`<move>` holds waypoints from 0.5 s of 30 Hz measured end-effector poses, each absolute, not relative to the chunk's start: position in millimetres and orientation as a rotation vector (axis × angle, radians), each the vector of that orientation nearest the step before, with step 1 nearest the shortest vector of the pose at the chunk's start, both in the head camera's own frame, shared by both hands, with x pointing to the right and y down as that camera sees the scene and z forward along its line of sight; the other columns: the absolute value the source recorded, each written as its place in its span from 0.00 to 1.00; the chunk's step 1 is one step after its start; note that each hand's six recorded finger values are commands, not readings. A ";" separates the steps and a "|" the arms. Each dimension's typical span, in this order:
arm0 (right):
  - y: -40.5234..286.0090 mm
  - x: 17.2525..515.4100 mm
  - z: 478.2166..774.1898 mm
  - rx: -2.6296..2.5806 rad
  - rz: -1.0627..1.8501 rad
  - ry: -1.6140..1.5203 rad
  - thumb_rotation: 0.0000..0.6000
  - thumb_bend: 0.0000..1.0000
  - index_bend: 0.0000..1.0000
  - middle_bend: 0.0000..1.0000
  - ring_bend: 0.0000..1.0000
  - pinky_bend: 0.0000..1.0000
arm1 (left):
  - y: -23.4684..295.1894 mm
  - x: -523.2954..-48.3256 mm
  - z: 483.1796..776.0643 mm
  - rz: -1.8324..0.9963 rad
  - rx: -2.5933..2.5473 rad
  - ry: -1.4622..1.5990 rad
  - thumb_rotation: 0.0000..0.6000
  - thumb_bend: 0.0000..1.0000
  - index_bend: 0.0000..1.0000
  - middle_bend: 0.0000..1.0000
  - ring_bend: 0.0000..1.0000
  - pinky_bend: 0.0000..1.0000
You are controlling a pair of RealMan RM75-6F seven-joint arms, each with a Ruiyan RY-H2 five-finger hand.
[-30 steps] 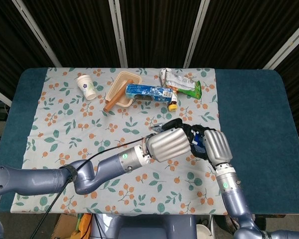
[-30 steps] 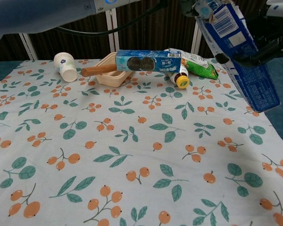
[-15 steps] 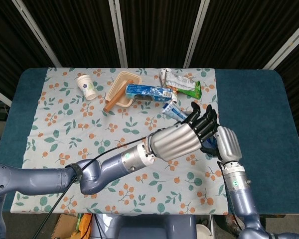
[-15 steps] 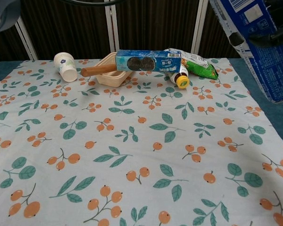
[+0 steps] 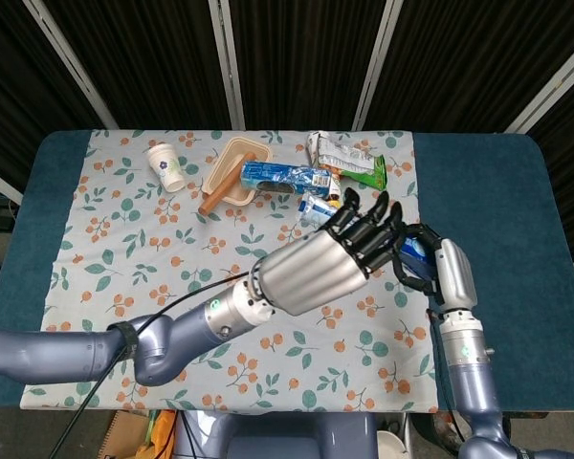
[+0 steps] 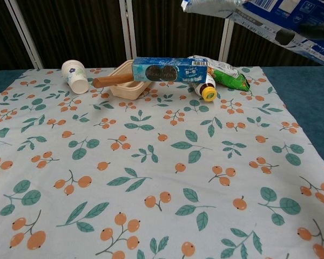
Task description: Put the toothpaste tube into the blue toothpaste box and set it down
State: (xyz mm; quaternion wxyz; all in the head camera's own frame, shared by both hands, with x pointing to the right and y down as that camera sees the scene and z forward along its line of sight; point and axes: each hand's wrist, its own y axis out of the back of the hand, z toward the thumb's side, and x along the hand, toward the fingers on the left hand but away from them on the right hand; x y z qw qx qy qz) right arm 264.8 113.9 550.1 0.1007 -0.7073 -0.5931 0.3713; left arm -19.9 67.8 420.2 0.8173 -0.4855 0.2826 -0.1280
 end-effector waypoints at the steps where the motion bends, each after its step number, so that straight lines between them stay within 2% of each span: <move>1: 114.1 267.3 550.3 -2.093 1.090 -1.777 1.00 0.47 0.42 0.47 0.43 0.43 | 67.7 -27.3 421.7 -0.283 -1.043 0.606 1.00 0.01 0.23 0.22 0.21 0.35; 15: 114.9 286.0 546.2 -2.149 0.930 -2.072 1.00 0.47 0.42 0.47 0.43 0.43 | 77.8 -176.5 462.7 -0.537 -1.125 0.644 1.00 0.01 0.23 0.22 0.21 0.35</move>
